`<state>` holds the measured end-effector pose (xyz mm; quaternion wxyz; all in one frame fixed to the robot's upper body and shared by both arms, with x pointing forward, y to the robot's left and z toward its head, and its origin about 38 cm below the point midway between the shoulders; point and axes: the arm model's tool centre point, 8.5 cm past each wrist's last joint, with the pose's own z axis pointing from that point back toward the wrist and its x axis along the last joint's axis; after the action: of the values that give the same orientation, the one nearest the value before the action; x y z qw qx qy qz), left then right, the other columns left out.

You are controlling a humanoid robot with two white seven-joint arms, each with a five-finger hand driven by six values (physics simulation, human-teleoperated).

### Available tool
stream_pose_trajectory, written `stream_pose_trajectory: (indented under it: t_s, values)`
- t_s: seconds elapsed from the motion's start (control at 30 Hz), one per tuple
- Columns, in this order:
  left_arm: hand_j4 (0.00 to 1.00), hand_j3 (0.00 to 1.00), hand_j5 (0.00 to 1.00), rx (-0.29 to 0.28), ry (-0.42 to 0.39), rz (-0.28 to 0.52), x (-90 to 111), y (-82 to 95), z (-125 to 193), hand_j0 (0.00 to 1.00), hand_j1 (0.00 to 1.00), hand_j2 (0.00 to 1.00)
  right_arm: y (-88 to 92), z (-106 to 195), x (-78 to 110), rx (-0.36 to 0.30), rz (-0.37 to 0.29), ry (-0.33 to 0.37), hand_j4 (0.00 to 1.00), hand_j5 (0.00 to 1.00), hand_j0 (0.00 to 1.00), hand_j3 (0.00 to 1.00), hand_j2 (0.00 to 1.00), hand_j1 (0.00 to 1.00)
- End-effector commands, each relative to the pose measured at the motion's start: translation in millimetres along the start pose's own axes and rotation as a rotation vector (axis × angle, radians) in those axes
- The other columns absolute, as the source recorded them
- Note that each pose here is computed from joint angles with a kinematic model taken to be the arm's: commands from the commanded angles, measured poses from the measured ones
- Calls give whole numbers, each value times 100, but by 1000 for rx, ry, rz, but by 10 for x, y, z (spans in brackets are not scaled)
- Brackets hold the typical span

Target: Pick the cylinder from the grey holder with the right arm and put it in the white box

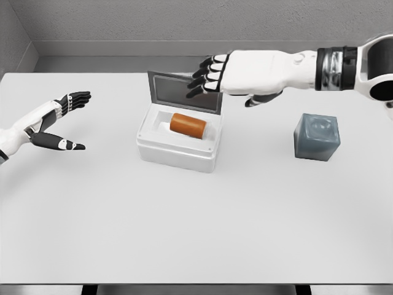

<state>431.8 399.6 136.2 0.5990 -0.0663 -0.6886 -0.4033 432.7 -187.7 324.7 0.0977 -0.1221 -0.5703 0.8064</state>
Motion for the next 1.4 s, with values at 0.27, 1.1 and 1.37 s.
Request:
stream_pose_trajectory:
  t_s: [0.27,1.1,1.37]
  values:
    - [100,100,100,-23,-91,38,343,19,-570,100,100,100,683,1407,-249,94,-155,314,100,100,100,100,100,100]
    - [100,100,100,-118,-153,33,849,-252,-1519,100,100,100,691,1391,-229,99,-153,308,100,100,100,100,100,100]
    - [100,100,100,-213,-199,10,956,-318,-1460,100,100,100,727,1378,-215,104,-160,303,100,100,100,100,100,100]
